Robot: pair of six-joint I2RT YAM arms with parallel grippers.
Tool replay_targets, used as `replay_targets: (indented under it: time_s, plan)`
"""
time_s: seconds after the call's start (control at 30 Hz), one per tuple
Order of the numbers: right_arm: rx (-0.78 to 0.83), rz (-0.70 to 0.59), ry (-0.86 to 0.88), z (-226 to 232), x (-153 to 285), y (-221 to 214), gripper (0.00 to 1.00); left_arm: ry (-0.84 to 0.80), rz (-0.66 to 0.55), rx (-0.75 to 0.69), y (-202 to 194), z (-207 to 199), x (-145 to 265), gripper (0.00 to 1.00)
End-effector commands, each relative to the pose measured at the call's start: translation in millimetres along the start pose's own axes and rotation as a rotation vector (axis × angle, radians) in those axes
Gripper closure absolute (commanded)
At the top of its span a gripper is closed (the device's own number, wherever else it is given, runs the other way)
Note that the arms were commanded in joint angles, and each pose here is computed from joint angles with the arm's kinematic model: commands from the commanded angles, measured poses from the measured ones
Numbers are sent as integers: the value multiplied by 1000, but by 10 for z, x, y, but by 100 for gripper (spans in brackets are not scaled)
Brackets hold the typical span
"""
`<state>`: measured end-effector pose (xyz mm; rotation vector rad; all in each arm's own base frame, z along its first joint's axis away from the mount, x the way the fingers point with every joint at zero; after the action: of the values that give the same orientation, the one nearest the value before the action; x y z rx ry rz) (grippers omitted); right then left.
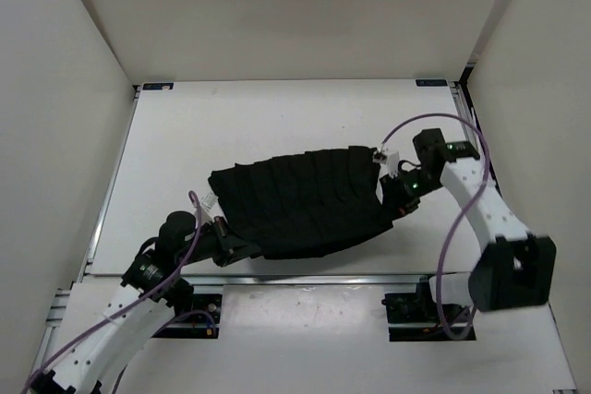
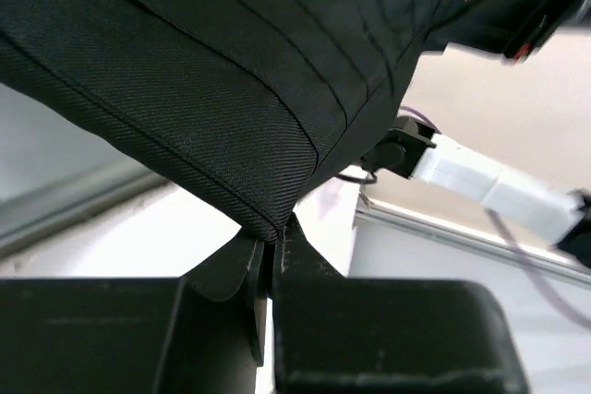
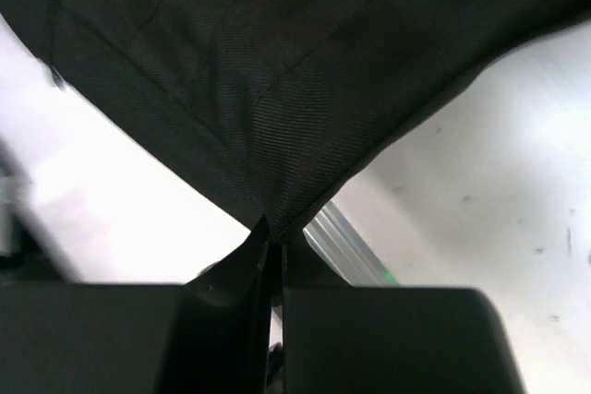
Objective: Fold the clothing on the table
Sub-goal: Fold the skirt
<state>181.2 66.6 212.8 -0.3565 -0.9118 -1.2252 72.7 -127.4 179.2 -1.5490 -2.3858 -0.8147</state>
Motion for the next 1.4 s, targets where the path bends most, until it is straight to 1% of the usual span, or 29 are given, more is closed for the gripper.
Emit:
replay_targets:
  time_s: [0.0, 0.03, 0.07, 0.1, 0.17, 0.23, 0.3, 0.43, 0.57, 0.63, 0.73, 0.83, 0.9, 0.93, 0.97, 1.0, 1.03, 1.1, 1.13, 1.2, 1.27, 1.3, 1.37]
  plan:
    - [170, -146, -222, 191, 84, -200, 100, 0, 20, 39, -48, -30, 166, 100]
    - [224, -166, -279, 229, 37, -235, 100, -15, -1, 29, -30, -53, 194, 100]
    - [286, -220, -323, 304, 48, -290, 100, -29, -14, 19, -5, -80, 215, 100]
    - [341, -252, -330, 395, 80, -347, 100, -43, -42, 16, 44, -137, 248, 100]
    - [364, -276, -359, 461, 130, -376, 100, -90, -81, -4, 123, -214, 281, 100]
    - [370, -256, -353, 501, 142, -396, 100, -132, -131, 6, 217, -287, 322, 100]
    - [405, -270, -345, 550, 154, -374, 100, -175, -146, 24, 264, -319, 342, 100]
    - [438, -306, -355, 500, 135, -396, 100, -187, -196, 46, 373, -322, 366, 100]
    - [437, -328, -352, 376, 88, -399, 100, -212, -217, 54, 504, -392, 316, 100]
    - [401, -343, -358, 286, 93, -381, 100, -187, -231, 45, 546, -409, 280, 100]
    - [361, -369, -341, 209, 180, -342, 100, -129, -211, 40, 505, -387, 233, 100]
    - [329, -287, -303, 220, 182, -375, 100, -128, -210, 65, 436, -354, 211, 100]
    - [306, -220, -254, 223, 140, -393, 100, -132, -211, 74, 402, -351, 234, 100]
    - [285, -205, -212, 191, 154, -422, 100, -109, -206, 92, 396, -318, 232, 100]
    - [230, -216, -189, 109, 186, -415, 100, -105, -198, 78, 375, -329, 259, 100]
    - [221, -209, -143, 100, 173, -443, 100, -92, -193, 69, 384, -322, 264, 100]
    - [217, -220, -153, 87, 180, -438, 100, -67, -184, 73, 394, -324, 276, 100]
    - [240, -219, -138, 155, 187, -441, 100, -39, -181, 28, 450, -388, 327, 100]
    - [247, -212, -126, 184, 199, -414, 100, 2, -149, 18, 447, -357, 306, 100]
    - [173, -247, -93, 166, 281, -378, 100, 72, -113, 11, 512, -394, 301, 100]
    - [141, -220, -69, 203, 309, -360, 100, 104, -83, -20, 547, -423, 275, 100]
    - [96, -229, -48, 186, 342, -337, 100, 121, -68, -27, 546, -440, 258, 100]
    - [17, -245, 92, 357, 423, -265, 100, 125, -41, -14, 561, -458, 198, 100]
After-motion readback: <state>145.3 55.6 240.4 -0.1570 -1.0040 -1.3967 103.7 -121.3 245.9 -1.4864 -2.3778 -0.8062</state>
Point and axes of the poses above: each gripper's point midway between its finger pads, its own x axis back along the fingers, its own z axis along the line the jaws close on, y = z × x, the point moved 9 cm from there along x, back along the fingers, and after that the axes turned 12 degrees about -x, right-handed, at the moved point
